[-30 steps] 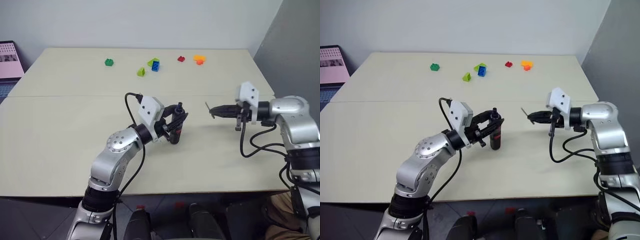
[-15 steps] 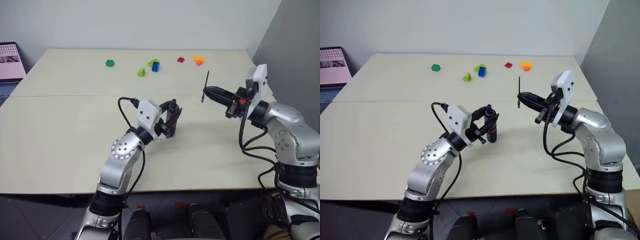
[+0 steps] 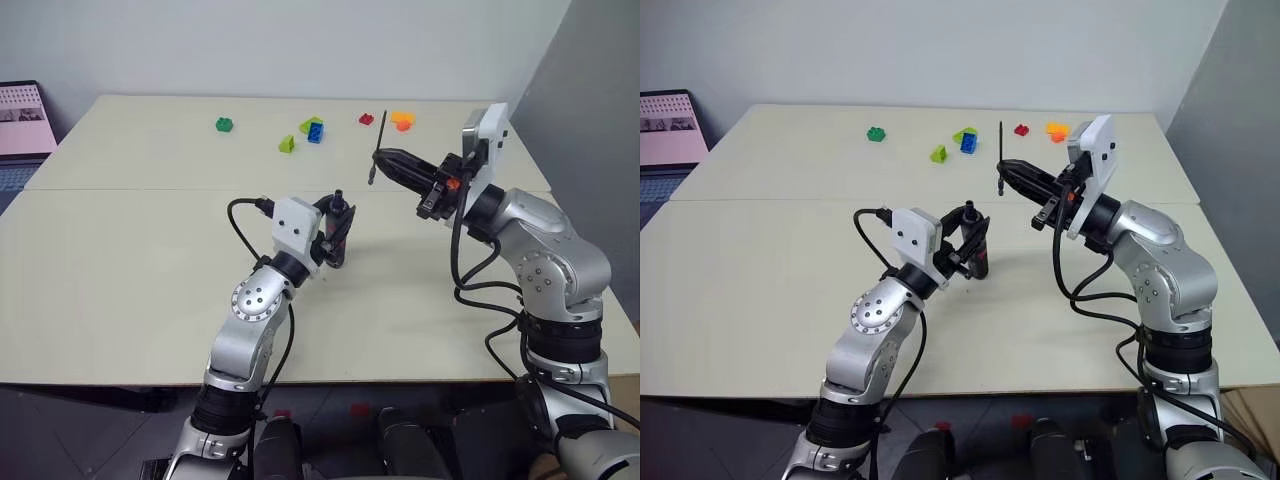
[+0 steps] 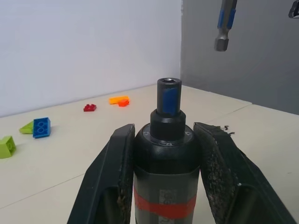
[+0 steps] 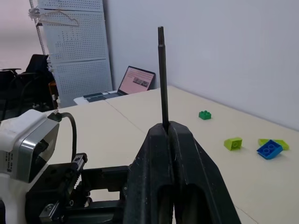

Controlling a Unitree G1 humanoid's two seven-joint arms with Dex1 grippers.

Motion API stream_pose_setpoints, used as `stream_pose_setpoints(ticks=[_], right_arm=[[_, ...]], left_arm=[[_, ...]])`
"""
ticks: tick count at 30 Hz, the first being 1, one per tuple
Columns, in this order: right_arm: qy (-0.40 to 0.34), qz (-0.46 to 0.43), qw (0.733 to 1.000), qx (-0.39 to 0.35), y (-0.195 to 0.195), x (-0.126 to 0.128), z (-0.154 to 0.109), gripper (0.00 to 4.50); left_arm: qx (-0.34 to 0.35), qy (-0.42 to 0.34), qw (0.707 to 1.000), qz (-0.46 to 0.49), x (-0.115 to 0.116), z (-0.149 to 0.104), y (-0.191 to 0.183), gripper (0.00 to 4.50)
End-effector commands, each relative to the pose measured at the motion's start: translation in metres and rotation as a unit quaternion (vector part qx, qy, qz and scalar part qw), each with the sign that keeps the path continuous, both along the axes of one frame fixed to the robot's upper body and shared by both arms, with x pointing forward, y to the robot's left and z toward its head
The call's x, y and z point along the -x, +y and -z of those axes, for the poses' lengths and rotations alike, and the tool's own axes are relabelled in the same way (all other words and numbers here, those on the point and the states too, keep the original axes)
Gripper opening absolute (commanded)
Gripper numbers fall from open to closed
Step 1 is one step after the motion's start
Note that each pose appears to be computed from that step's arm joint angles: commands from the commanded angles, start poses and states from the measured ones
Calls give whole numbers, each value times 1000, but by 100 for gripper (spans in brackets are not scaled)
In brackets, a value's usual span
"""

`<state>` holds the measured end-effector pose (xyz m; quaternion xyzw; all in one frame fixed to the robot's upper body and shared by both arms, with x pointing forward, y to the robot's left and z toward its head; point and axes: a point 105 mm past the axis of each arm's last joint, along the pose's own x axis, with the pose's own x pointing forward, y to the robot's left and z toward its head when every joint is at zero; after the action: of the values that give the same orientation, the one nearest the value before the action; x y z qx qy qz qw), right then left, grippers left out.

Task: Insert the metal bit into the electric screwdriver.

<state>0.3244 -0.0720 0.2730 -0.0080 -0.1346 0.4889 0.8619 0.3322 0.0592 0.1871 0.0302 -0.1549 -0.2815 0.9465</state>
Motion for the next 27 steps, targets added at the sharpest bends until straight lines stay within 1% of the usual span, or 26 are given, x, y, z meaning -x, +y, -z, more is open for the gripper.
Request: stream_pose_setpoints(ticks=[1,19,24,27], right_arm=[[-27,-15,999,-10,3,8,-16,0],[-25,-20,999,-13,4,9,-17,0],[-28,-30,999,-11,4,11,-19,0],[-32,-46,998,-9,-1,16,-24,0]], left_arm=[[7,-35,999,10,5,-19,-5,161],[-3,-36,999,23,7,-19,-7,161],[-12,-42,997,65,13,-23,-13,161],[-33,-47,992,115,19,-28,-16,161]])
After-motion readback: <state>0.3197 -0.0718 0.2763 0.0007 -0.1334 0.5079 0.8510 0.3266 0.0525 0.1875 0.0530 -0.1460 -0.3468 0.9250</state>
